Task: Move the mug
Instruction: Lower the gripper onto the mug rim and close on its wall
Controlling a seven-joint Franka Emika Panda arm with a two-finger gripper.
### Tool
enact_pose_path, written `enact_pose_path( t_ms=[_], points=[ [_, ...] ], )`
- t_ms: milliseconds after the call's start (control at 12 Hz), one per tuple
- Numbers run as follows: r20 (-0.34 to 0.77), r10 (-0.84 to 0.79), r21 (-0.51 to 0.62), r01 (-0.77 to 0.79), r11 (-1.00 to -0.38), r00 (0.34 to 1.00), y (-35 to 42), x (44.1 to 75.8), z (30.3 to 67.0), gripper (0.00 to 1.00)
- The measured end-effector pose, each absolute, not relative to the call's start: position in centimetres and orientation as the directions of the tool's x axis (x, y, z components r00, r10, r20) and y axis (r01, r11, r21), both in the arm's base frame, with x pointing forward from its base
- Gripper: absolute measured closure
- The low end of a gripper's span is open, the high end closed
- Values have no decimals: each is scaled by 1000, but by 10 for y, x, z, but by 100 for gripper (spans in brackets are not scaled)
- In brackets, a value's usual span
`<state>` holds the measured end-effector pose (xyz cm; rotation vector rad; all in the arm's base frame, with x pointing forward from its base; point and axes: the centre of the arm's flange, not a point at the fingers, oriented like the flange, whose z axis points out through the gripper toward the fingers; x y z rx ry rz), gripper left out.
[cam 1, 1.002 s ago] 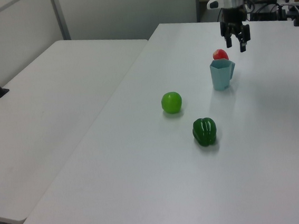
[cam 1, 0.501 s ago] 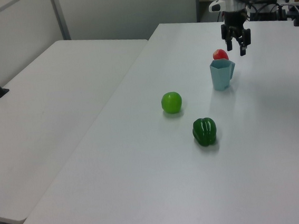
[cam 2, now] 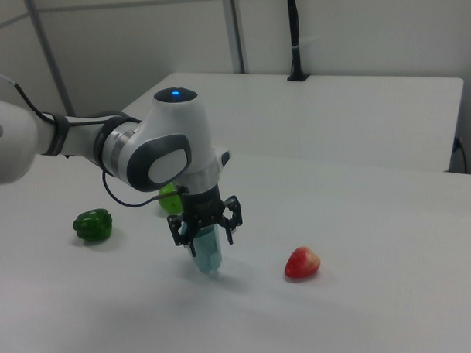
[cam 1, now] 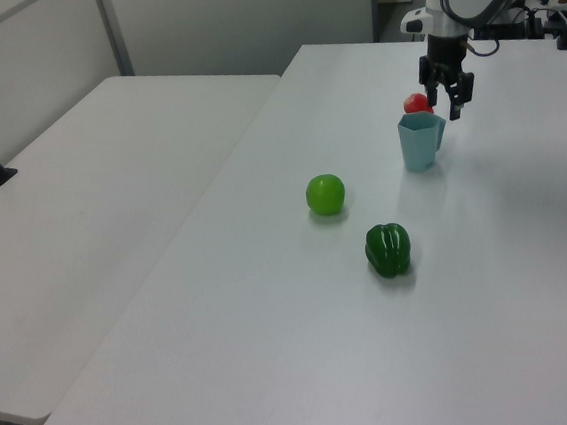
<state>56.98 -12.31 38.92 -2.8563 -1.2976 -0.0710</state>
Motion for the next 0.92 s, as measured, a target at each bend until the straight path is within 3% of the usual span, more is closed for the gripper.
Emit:
enact_pose_path(
  t_ms=[501,919],
  points=[
    [36,766,10,766,-642,642,-110,568,385,32],
    [39,744,24,744,-668,667,-111,571,378,33]
  ],
)
